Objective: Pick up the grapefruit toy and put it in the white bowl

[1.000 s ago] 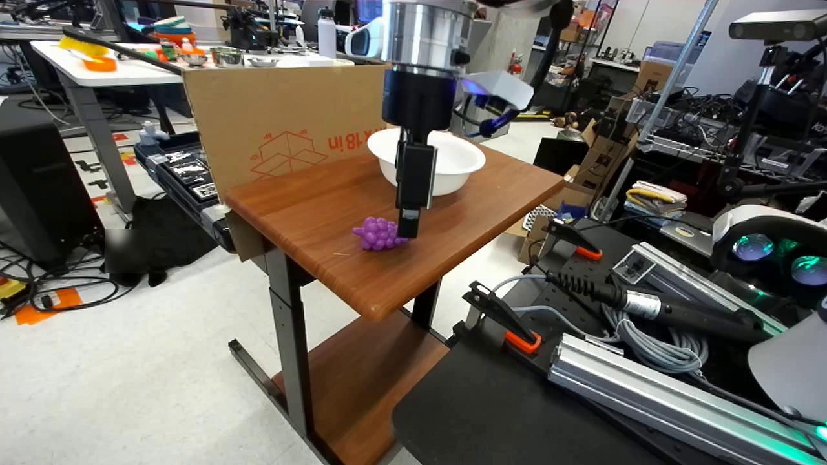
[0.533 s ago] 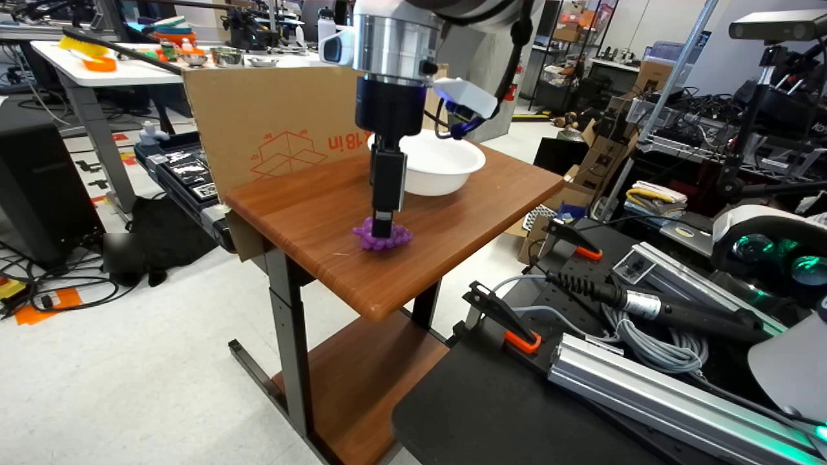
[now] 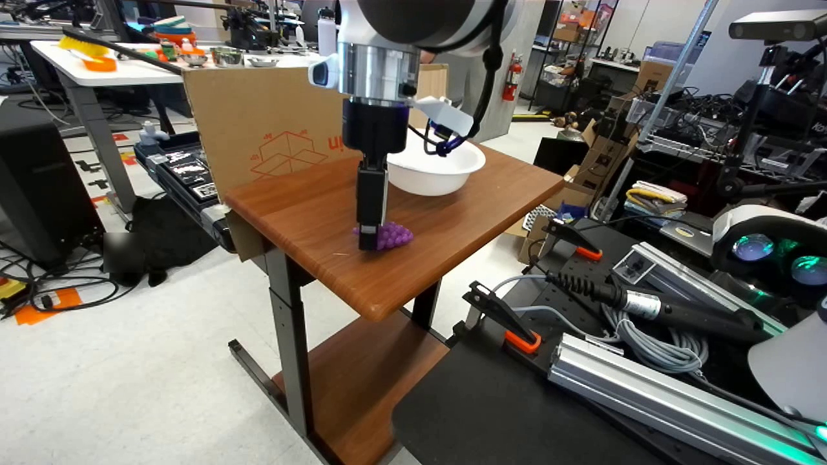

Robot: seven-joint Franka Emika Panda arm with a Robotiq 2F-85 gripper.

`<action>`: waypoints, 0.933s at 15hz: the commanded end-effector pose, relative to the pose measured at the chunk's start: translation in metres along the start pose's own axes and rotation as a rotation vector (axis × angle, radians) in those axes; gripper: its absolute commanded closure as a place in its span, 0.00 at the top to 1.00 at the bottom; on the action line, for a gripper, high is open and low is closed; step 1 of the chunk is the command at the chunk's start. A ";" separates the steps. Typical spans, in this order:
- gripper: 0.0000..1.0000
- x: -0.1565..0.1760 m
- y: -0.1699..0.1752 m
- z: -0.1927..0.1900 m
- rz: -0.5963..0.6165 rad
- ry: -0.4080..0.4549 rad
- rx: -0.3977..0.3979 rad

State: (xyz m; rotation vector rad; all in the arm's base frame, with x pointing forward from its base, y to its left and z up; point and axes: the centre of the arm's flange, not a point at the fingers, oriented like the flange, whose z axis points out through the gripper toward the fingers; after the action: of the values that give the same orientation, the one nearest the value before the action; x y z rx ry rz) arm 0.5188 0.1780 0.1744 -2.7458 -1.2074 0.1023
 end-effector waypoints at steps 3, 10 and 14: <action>0.58 0.005 -0.003 0.005 0.012 -0.003 0.033; 0.22 -0.007 -0.007 -0.015 0.067 0.018 0.019; 0.22 -0.017 -0.007 -0.075 0.149 0.118 0.008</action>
State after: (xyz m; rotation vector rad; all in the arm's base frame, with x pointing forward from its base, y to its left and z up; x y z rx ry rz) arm 0.5215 0.1749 0.1931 -2.7759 -1.0741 0.0604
